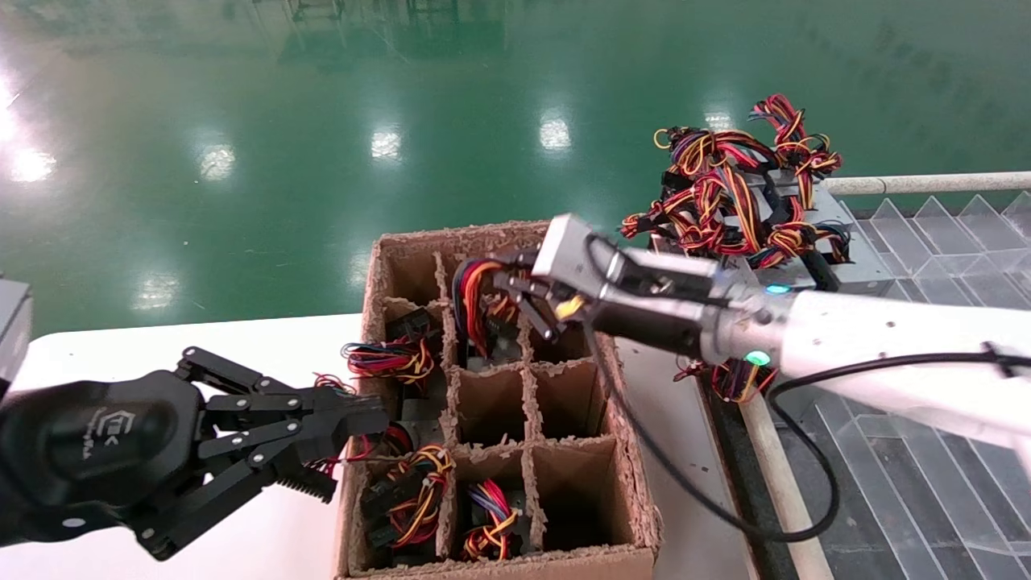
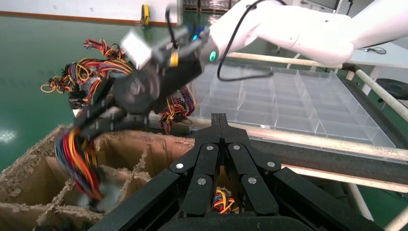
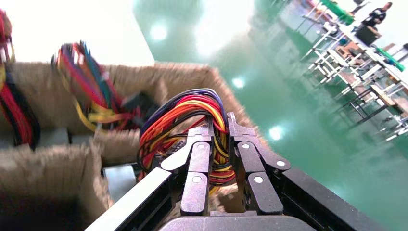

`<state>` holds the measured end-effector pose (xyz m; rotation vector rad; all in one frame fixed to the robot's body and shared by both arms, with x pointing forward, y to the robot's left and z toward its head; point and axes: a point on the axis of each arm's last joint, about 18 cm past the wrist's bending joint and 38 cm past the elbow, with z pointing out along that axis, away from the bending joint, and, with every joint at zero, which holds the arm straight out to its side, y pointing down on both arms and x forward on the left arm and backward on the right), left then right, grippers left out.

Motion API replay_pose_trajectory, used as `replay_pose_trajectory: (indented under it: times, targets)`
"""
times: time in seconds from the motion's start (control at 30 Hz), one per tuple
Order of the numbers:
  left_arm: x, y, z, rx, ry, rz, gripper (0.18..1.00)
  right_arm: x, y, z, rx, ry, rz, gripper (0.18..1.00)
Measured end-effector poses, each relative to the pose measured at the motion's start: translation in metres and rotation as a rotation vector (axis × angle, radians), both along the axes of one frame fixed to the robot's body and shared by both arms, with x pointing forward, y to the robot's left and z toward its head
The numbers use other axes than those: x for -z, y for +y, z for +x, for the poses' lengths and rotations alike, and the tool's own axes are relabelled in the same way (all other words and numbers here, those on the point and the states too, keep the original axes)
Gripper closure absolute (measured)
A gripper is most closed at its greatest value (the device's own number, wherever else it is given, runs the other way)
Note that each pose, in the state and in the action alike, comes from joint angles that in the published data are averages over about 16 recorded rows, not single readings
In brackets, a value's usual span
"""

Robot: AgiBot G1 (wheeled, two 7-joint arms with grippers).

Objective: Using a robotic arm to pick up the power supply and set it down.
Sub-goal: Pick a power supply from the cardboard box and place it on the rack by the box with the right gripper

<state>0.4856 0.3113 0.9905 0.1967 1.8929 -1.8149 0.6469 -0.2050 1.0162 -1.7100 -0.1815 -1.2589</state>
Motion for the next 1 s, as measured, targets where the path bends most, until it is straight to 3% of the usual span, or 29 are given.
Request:
replay_pose_trajectory:
  times: [0.5,0.73,1.0]
  targets:
    - [0.000,0.000,0.000,0.000,0.000,0.000,0.993,-0.082,-0.081,-0.076,-0.157,0.034,0.324,0.955]
    - [0.000,0.000,0.000,0.000,0.000,0.000,0.993,-0.112,-0.120,-0.119,-0.180,-0.016,0.379,0.956]
    - [0.000,0.000,0.000,0.000,0.000,0.000,0.993,-0.120,-0.161,-0.160,-0.106,-0.042,0.380,0.957]
